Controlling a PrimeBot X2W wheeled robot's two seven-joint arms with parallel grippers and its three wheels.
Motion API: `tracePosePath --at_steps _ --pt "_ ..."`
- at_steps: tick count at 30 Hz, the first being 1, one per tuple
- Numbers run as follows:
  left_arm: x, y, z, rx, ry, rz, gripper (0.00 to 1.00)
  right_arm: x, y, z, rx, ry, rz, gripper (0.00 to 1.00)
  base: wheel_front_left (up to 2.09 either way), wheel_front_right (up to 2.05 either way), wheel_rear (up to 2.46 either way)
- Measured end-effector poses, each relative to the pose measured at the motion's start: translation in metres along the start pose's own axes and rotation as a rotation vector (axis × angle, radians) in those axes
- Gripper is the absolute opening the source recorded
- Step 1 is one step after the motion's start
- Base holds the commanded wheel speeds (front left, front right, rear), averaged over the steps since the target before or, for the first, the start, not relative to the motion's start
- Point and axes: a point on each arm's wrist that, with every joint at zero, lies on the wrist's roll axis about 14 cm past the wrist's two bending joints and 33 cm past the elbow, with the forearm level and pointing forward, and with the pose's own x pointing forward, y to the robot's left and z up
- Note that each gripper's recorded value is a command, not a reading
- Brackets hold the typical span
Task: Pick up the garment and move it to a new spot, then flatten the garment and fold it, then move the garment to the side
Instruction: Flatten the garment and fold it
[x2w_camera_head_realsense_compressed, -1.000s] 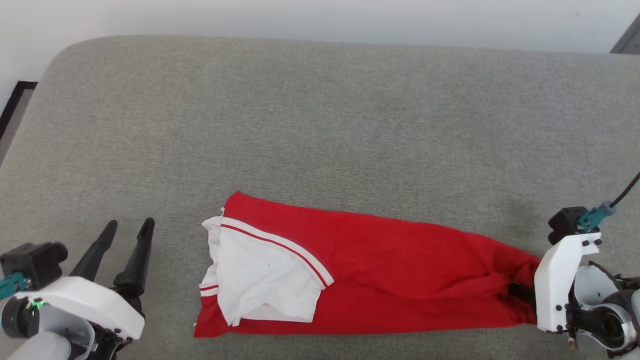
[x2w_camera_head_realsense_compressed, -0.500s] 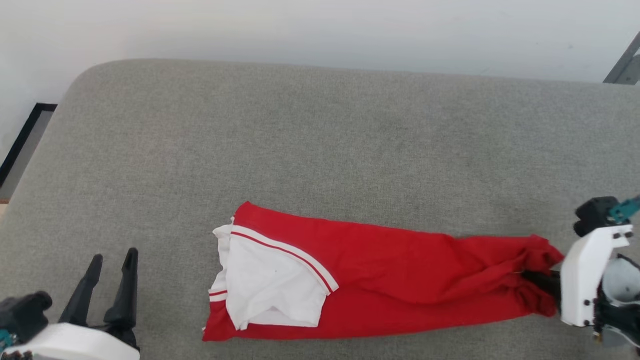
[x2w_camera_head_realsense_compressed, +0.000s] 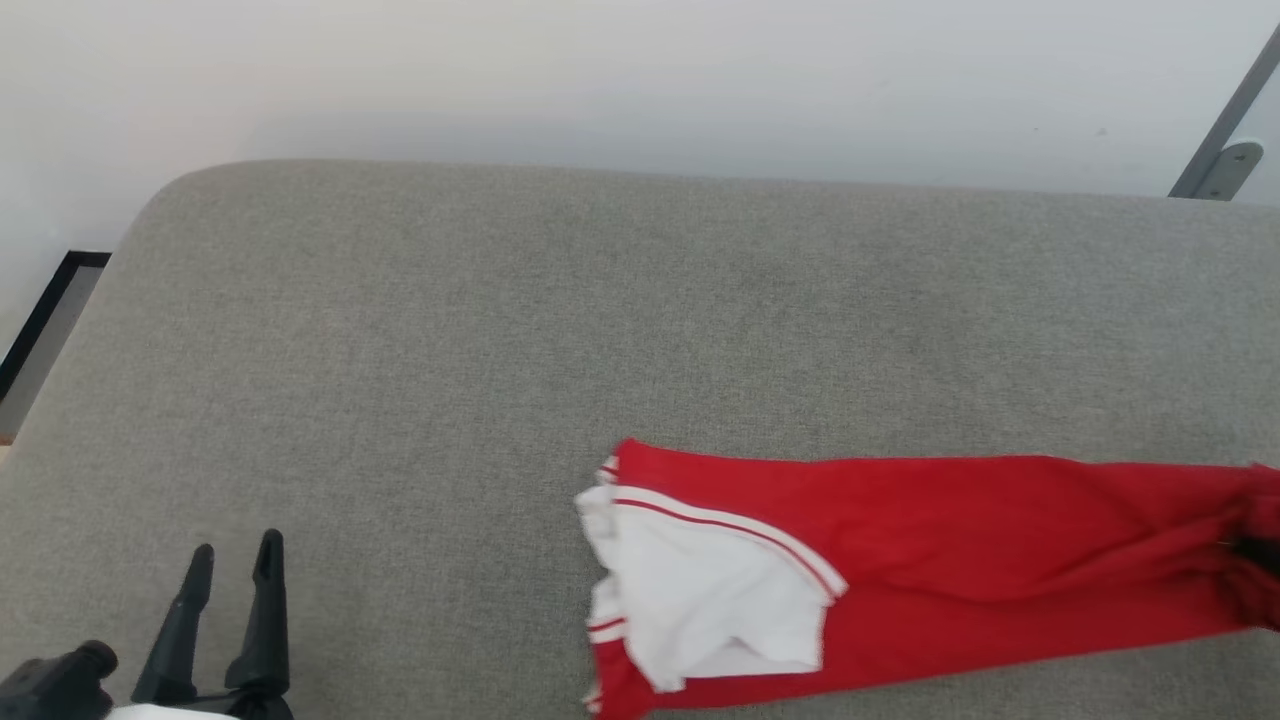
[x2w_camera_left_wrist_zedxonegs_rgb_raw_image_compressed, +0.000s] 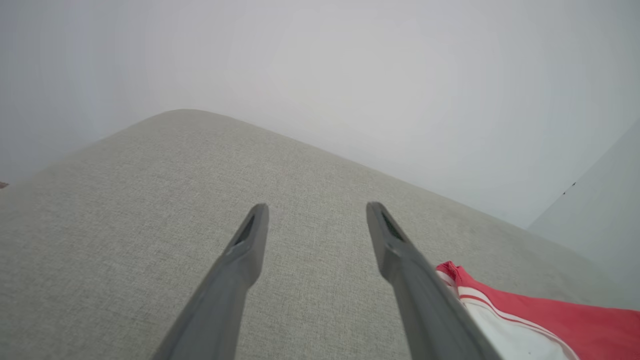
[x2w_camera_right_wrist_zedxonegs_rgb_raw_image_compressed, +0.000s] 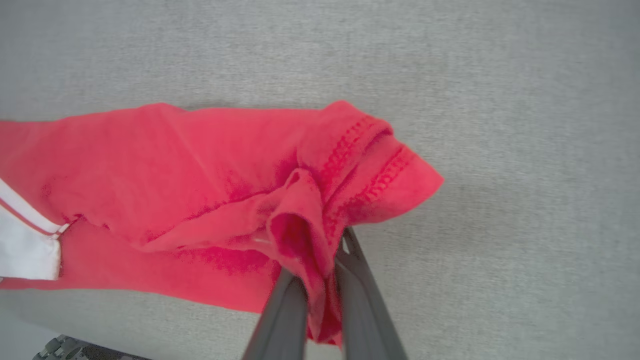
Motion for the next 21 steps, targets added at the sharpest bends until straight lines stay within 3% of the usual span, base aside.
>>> tracePosePath --at_steps 5,8,15,21 --pt "0.0 -0.007 -0.004 0.0 -0.013 -0.012 1.0 -0.012 -0.037 0.0 -0.011 0.0 -0.128 0.0 0.0 0.0 0.0" --pt "-0.001 -0.01 -0.006 0.001 -0.011 -0.018 1.0 -0.012 -0.034 0.0 -0.007 -0.004 -0.116 0.0 0.0 0.0 0.0" --pt "-0.003 -0.006 -0.002 0.013 -0.037 -0.004 1.0 -0.015 0.016 0.009 -0.117 -0.009 0.001 0.0 0.0 0.0 0.0" --pt "-0.009 -0.001 0.001 0.014 -0.051 0.016 1.0 -0.008 0.09 0.003 -0.245 -0.005 0.174 0.0 0.0 0.0 0.0"
